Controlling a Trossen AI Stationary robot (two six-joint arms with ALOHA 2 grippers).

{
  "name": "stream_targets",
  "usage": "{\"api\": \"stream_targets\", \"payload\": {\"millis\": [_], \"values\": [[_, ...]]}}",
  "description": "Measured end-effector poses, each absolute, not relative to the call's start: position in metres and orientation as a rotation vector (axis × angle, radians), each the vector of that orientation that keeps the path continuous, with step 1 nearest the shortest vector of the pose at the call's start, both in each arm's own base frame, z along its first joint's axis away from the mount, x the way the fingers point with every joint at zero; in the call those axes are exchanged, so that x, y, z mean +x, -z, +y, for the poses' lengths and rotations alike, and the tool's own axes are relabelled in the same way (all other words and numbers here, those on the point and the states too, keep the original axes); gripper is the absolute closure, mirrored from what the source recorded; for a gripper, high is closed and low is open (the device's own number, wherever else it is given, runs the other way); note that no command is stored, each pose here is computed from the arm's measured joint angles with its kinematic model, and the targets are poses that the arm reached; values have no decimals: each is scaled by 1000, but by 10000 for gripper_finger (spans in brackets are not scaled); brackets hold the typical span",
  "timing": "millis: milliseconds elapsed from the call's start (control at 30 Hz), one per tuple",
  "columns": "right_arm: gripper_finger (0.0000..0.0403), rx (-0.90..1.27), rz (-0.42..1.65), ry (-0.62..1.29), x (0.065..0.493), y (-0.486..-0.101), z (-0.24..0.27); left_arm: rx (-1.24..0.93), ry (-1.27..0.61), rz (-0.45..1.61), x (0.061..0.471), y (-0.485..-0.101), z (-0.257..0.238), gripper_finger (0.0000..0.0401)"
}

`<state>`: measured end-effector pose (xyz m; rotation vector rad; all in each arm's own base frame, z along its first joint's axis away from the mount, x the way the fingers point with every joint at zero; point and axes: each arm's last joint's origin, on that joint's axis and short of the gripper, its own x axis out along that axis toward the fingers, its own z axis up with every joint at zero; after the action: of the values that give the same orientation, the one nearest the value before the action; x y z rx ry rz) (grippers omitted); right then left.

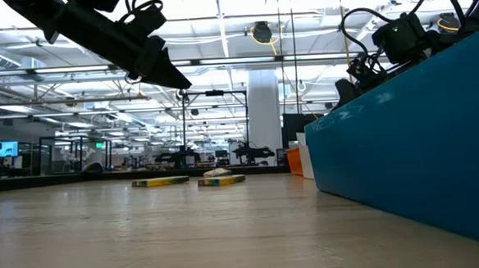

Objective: Pick & Place School Supplies
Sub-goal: Put the yellow crayon box into the orange bin

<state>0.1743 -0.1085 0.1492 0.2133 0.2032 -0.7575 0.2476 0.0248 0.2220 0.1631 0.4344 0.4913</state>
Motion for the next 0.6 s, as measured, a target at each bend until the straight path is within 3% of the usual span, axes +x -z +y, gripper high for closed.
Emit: {"api": "stream_targets", "payload": {"millis": [300,600], "values": [[222,281,147,723,178,-152,-104,139,-497,451,247,-220,25,176],[224,296,89,562,185,-159,-96,-190,-626,648,234,-192,25,176]]}}
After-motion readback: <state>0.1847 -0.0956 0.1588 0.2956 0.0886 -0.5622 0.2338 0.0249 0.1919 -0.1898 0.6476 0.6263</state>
